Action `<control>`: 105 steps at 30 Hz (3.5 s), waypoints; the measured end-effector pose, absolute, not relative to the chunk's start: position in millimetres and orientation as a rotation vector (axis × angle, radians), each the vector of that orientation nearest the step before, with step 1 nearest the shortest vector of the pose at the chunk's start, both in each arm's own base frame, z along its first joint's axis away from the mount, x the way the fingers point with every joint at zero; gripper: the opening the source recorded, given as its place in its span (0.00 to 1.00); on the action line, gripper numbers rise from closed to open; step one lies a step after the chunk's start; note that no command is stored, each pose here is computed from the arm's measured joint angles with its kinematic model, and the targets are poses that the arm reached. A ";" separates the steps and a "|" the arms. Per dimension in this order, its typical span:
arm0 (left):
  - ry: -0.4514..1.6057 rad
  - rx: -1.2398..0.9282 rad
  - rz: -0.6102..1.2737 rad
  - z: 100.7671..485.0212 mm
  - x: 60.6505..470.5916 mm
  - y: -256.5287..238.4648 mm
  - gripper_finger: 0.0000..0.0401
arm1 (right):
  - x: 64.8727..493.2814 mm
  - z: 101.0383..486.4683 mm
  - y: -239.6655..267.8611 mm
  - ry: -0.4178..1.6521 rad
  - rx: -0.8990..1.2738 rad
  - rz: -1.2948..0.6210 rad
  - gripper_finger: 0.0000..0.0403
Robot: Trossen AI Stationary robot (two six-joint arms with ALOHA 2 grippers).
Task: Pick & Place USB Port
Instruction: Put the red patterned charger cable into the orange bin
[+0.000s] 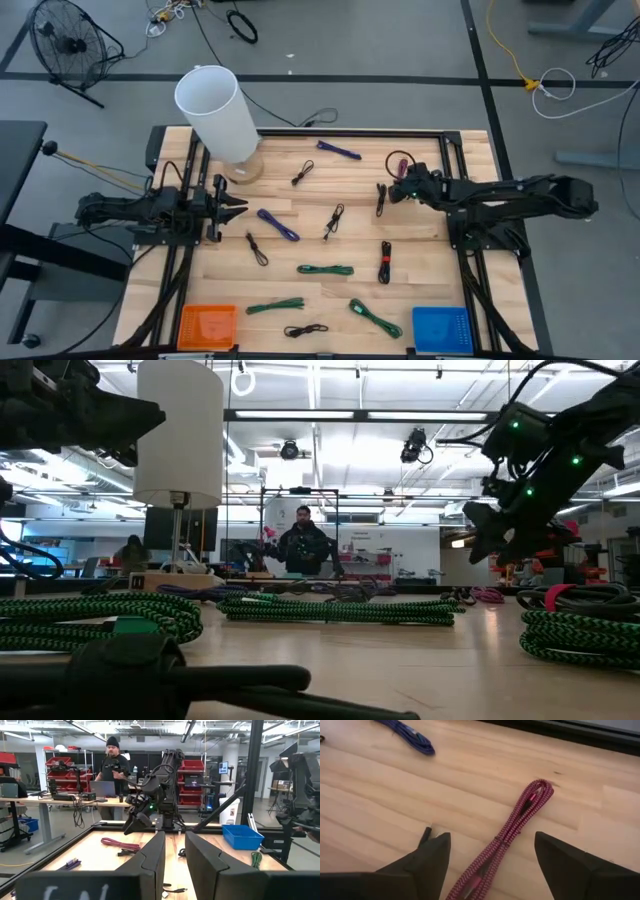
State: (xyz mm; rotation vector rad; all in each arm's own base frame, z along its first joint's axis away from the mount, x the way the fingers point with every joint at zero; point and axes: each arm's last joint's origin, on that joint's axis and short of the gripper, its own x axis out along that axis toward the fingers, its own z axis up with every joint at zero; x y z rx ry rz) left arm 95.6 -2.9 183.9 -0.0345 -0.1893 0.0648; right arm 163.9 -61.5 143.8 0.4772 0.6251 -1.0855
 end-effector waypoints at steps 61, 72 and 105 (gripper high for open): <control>-0.288 -0.101 0.052 193.0 93.4 -2.8 0.19 | 223.0 295.8 -25.7 0.296 0.295 -0.432 0.02; -0.428 -0.160 -0.109 208.6 98.0 -8.2 0.21 | 266.4 313.3 70.5 0.115 0.041 -0.234 0.02; -0.231 0.094 -0.140 307.9 277.0 -41.2 0.42 | 299.6 324.4 112.1 0.058 -0.115 -0.202 0.02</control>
